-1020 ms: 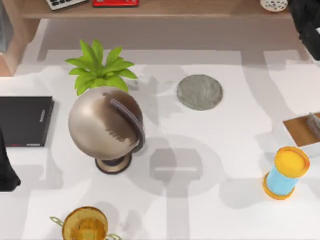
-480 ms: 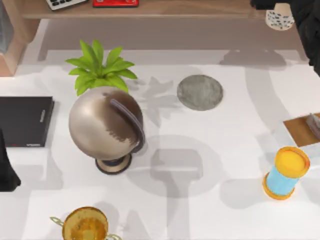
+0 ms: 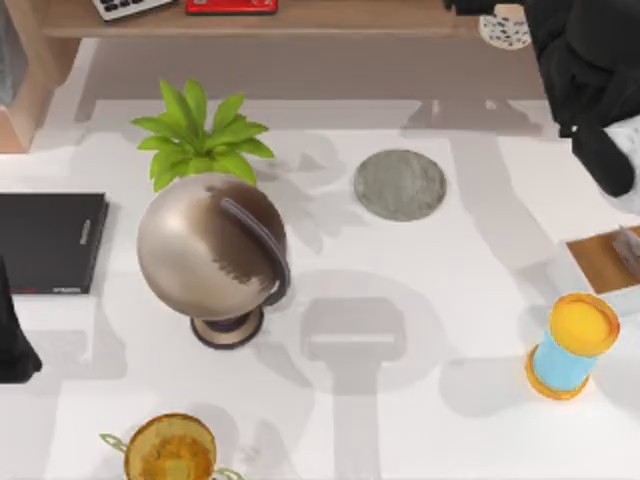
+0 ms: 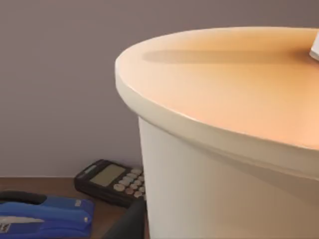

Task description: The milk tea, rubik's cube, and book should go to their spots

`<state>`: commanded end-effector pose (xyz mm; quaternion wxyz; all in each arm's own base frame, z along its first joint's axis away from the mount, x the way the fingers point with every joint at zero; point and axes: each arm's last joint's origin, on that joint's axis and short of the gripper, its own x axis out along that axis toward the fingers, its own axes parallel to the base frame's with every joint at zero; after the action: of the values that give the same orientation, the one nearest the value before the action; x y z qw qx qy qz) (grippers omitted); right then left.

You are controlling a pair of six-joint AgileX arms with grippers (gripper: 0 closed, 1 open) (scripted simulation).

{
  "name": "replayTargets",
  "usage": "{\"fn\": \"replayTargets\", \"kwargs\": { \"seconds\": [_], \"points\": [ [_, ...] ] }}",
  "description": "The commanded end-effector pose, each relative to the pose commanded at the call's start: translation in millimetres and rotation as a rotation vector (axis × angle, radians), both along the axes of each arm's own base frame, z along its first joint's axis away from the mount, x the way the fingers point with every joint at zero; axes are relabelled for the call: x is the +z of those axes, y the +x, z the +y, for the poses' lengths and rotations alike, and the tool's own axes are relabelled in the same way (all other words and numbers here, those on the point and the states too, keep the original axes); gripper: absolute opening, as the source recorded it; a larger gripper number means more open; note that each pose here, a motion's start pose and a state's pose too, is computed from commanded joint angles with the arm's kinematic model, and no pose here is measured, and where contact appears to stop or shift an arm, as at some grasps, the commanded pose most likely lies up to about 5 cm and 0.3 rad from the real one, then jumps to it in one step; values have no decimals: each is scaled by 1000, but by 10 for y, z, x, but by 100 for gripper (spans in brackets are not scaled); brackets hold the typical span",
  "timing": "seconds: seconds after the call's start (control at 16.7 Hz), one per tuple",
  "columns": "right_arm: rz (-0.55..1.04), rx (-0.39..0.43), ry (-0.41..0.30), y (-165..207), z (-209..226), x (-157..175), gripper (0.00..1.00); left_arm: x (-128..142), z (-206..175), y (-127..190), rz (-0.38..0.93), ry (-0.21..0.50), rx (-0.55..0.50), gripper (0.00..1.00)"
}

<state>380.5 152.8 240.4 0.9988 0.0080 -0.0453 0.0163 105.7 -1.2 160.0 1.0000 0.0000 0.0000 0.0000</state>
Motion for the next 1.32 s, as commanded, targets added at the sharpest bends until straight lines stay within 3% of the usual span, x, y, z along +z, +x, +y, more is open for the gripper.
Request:
{"fn": "replayTargets", "kwargs": {
  "seconds": [0.24,0.6,1.32],
  "points": [
    [19,26,-5,-135,515,-375,0,0,0,0,0,0,0,100],
    [103,-40,-24,-180,882,-1060,0,0,0,0,0,0,0,100],
    [111,-46,-25,-178,911,-1341,0,0,0,0,0,0,0,100]
  ]
}}
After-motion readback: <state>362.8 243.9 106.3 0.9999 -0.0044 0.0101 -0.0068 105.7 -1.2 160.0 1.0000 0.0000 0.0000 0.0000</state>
